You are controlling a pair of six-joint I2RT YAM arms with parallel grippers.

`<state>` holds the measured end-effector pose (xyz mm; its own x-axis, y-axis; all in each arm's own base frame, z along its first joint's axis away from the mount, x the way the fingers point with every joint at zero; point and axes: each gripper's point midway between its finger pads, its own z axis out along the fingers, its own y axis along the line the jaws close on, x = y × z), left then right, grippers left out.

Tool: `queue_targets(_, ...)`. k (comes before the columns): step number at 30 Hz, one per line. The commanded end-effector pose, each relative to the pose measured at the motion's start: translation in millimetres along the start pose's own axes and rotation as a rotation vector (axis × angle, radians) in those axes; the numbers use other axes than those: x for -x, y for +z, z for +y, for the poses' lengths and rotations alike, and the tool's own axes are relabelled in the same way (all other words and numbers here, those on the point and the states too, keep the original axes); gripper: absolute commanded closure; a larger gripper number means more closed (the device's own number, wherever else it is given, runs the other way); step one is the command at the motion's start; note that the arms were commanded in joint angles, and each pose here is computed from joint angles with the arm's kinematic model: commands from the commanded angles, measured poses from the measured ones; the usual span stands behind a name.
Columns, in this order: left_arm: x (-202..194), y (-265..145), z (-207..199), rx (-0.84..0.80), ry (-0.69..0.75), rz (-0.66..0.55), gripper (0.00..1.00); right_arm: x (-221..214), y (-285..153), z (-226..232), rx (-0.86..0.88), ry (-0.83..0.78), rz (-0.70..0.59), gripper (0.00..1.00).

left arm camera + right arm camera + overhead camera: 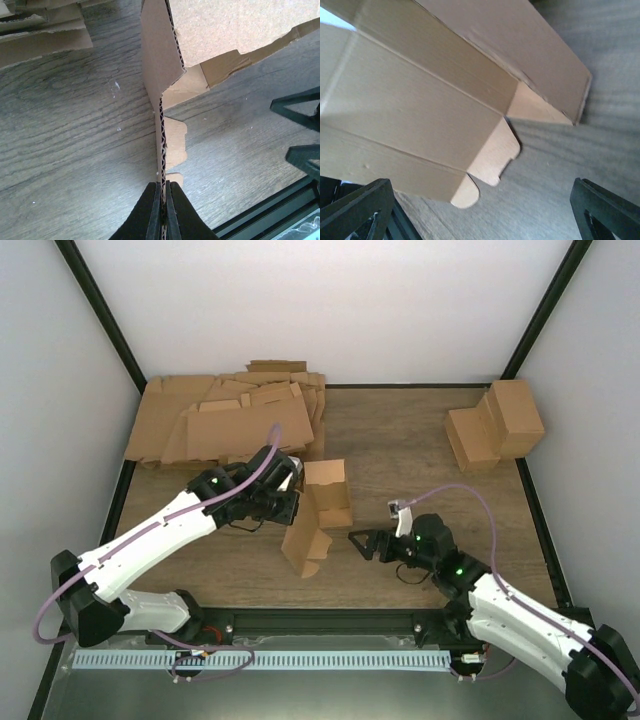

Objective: Fold the paper box

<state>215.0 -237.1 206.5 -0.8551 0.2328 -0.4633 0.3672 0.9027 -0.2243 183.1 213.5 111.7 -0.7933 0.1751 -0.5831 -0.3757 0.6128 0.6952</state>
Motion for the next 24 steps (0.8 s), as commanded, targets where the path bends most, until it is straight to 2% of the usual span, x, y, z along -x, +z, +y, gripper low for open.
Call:
queue_targets(1,-4,4,-4,-0.041,0.018,0.001,0.96,40,-12,17,-0.058,-0.115,-0.091,0.0)
queue_targets(5,-6,3,-7,-0.067,0.02,-0.001,0.96,64,-15,32,-0.049,-0.193,-0.159,0.0)
queue_targets(11,-5,4,-12,-0.08,0.025,0.013,0.96,93,-6,25,-0.119,-0.267,-0.278,0.0)
queue_targets(17,-1,2,-15,-0.082,0.018,0.019,0.95,109,0,30,-0.099,-0.281,-0.394,0.0)
queue_targets(24,-1,5,-11,-0.048,0.004,0.044,0.95,120,7,46,-0.082,-0.309,-0.416,0.0)
